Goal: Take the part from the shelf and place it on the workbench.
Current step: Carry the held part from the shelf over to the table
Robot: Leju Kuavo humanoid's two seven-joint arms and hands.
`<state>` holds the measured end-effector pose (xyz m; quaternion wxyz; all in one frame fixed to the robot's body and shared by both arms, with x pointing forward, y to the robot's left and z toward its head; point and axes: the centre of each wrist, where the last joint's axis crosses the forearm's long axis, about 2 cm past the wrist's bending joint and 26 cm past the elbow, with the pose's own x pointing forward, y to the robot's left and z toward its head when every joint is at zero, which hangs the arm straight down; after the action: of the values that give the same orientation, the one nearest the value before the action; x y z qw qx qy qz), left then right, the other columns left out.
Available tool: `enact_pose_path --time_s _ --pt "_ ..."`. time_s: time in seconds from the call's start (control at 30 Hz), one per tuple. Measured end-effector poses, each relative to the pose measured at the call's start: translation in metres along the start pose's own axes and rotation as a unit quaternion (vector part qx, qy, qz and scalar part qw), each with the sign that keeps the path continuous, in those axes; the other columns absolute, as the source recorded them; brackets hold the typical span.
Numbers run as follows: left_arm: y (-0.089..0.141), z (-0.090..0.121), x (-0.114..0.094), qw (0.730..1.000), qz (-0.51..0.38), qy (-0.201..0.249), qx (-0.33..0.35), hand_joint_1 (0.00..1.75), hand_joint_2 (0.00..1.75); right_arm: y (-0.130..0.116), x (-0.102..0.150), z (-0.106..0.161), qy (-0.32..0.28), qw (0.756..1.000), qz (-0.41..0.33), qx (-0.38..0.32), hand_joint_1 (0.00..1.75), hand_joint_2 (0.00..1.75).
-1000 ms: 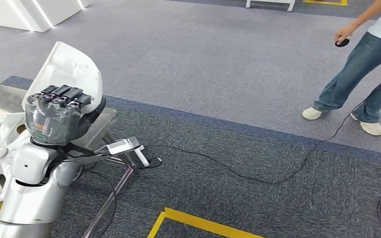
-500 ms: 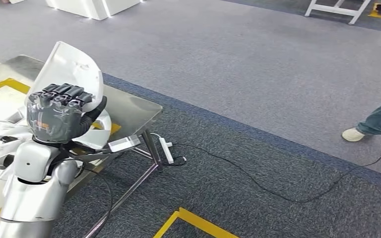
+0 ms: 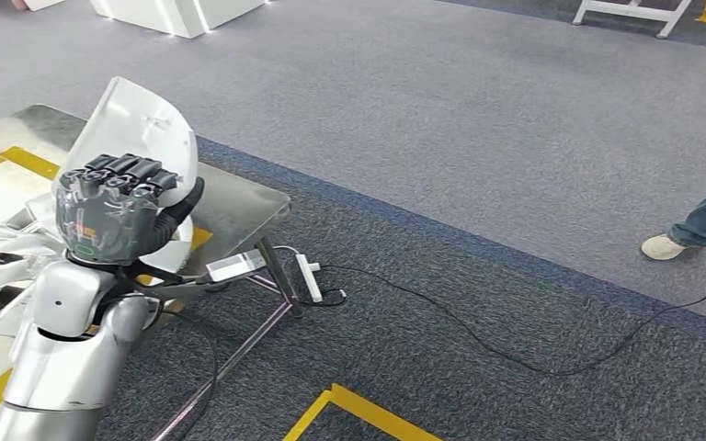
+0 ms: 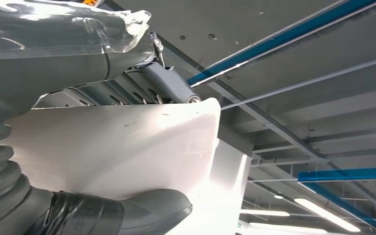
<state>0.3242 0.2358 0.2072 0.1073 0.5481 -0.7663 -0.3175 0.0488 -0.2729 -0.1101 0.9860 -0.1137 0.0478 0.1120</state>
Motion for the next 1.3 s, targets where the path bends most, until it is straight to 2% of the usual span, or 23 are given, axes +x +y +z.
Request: enact_pose_path --time_s 0.37,0.67,1.3 --pt "-0.0047 -0.0064 0.001 1.0 0.006 -0.011 -0.001 1.75 1.75 0.0019 -0.0008 -0.0002 0.045 0.997 0.007 0.056 0.0 0.0" --pt "-0.007 -0.0054 0.0033 1.0 0.007 -0.003 -0.006 1.75 1.75 -0.0004 -0.0021 -0.0007 0.026 0.999 -0.023 0.017 0.0 0.0" --pt "-0.0073 -0.0012 0.0025 1.0 0.015 -0.008 -0.008 1.75 1.75 -0.0014 -0.0024 -0.0009 0.007 1.0 -0.029 0.004 0.0 0.0"
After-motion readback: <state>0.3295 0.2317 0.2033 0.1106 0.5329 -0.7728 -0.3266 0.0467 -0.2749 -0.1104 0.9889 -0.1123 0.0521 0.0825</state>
